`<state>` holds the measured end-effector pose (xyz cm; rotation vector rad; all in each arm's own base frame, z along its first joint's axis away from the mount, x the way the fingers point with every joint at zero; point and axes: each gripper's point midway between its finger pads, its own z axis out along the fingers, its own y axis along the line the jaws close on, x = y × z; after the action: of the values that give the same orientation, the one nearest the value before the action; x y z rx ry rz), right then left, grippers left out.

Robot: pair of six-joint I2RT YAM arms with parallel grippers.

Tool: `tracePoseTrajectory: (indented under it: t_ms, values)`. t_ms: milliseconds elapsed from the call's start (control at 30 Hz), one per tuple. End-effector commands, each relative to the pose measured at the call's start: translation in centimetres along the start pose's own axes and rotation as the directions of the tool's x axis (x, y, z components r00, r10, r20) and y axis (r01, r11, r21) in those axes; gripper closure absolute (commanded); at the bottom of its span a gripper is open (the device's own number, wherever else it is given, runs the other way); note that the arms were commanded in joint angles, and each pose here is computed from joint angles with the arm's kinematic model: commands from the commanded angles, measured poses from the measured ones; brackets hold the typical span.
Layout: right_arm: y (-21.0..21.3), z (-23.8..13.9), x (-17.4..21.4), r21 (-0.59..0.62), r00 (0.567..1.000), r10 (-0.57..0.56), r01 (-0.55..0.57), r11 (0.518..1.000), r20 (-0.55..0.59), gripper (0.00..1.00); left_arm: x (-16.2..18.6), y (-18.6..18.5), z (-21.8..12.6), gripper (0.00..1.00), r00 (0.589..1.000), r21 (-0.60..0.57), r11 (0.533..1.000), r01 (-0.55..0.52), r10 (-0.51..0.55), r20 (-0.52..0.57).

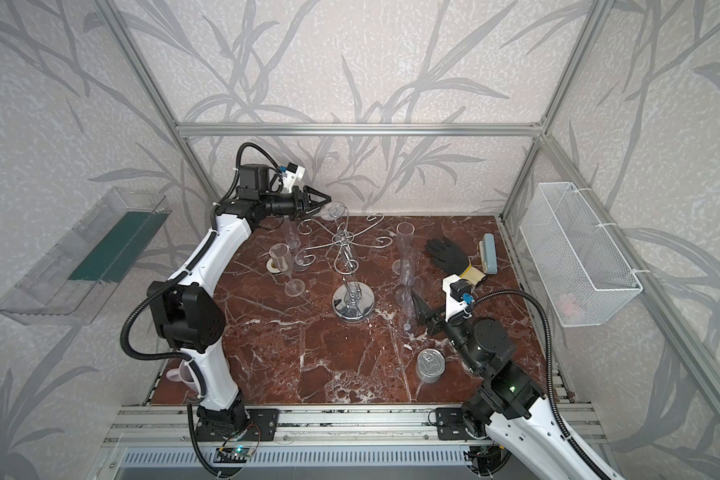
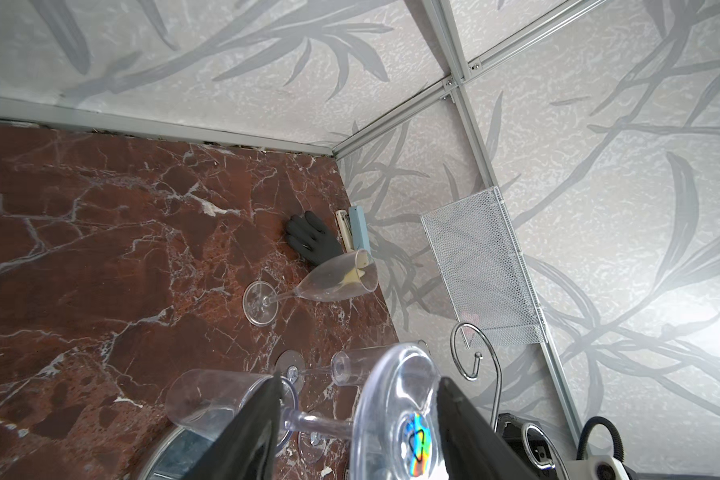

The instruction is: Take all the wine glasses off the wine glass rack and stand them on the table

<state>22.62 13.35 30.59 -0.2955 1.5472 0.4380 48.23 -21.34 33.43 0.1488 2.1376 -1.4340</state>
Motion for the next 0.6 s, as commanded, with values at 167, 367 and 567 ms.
tracePoseTrajectory:
  t_ms: [167, 367, 567]
  values:
    - [-0.12, -0.19, -0.34, 0.003, 1.000, 0.018, -0.018, 1.000, 0.013, 0.19, 0.43, -2.22, 0.72, 0.46, 0.999, 0.079, 0.997, -0.027, 0.029, -0.028]
    - [-0.16, -0.28, -0.32, 0.004, 1.000, 0.017, -0.017, 1.000, 0.012, 0.19, 0.76, -2.19, 0.90, 0.59, 0.999, 0.079, 0.997, -0.027, 0.030, -0.037]
    - [-0.25, -0.49, -0.35, 0.007, 1.000, 0.017, -0.017, 1.000, 0.015, 0.19, 0.63, -2.29, 0.73, 0.70, 0.999, 0.068, 0.997, -0.030, 0.032, -0.026]
